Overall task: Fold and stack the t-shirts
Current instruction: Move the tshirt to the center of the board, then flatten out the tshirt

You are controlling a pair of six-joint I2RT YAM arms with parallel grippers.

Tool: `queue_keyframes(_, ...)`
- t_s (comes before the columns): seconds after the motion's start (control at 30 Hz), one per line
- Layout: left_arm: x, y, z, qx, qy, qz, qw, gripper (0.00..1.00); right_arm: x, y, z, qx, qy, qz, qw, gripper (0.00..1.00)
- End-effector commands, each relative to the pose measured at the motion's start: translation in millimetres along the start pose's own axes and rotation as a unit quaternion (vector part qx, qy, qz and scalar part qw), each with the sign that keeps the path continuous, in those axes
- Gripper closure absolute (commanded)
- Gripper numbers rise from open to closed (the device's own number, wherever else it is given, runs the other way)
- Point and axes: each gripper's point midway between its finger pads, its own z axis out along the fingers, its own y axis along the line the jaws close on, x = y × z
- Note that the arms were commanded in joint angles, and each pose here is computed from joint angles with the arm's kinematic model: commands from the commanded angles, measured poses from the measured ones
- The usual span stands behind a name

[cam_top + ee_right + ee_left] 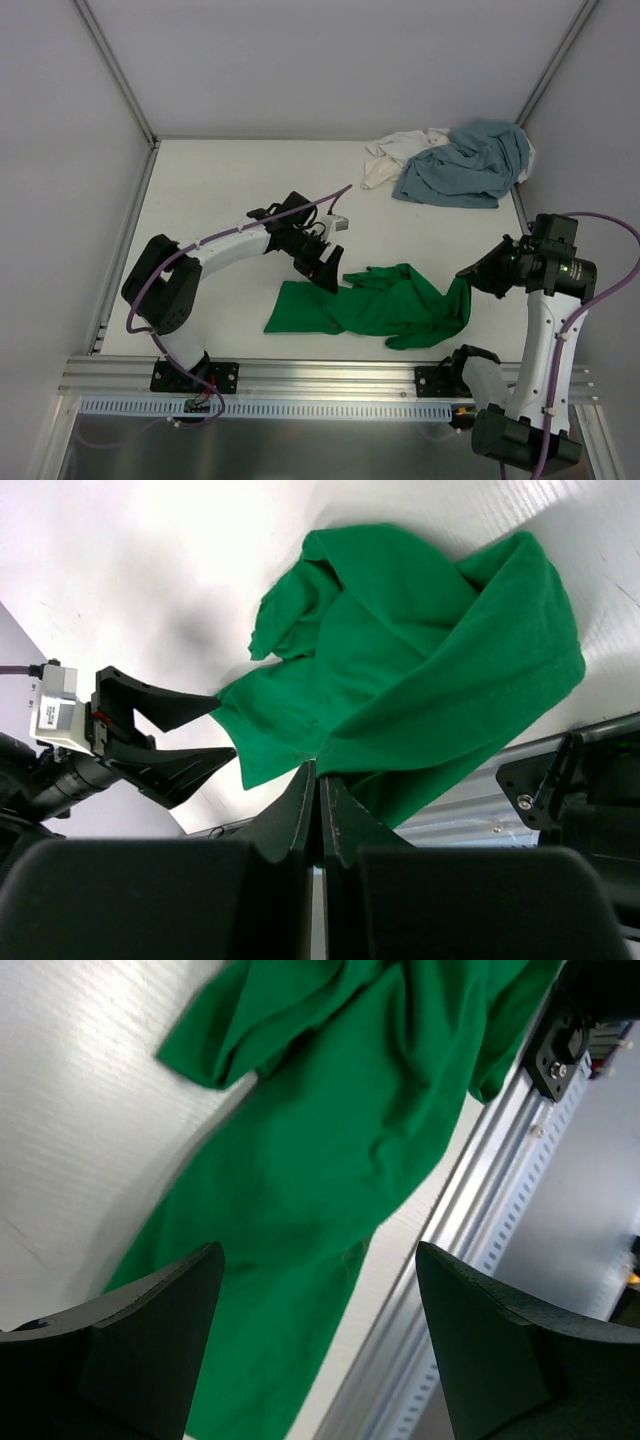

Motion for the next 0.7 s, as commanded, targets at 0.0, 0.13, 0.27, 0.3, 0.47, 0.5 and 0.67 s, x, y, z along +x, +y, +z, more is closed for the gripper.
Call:
queue_keyframes(0.0,-42,-16,8,-0.013,-0.078,0.106,0.991,0.22,-6,13,2,-0.029,-0.001,0.008,1.000,1.00)
queue_keyframes(0.13,-70,-22,17,-0.049,-0.132,0.157,0.978,0.22,-5,14,4,-0.034,0.005,0.010,0.999,0.99)
queue_keyframes(0.27,-86,-27,39,-0.048,-0.138,0.189,0.971,0.23,-2,14,5,-0.036,0.011,0.012,0.999,0.99)
queue_keyframes(0.3,-87,-28,44,-0.050,-0.136,0.191,0.971,0.23,-1,14,5,-0.036,0.014,0.014,0.999,0.99)
queue_keyframes(0.47,-102,-38,67,-0.077,-0.146,0.238,0.957,0.23,-1,16,7,-0.041,0.024,0.019,0.999,0.99)
queue_keyframes(0.5,-103,-37,75,-0.086,-0.142,0.244,0.955,0.23,-1,17,9,-0.043,0.027,0.020,0.999,1.00)
queue_keyframes(0.67,-107,-27,92,-0.114,-0.139,0.250,0.951,0.23,-3,24,12,-0.054,0.037,0.027,0.997,0.99)
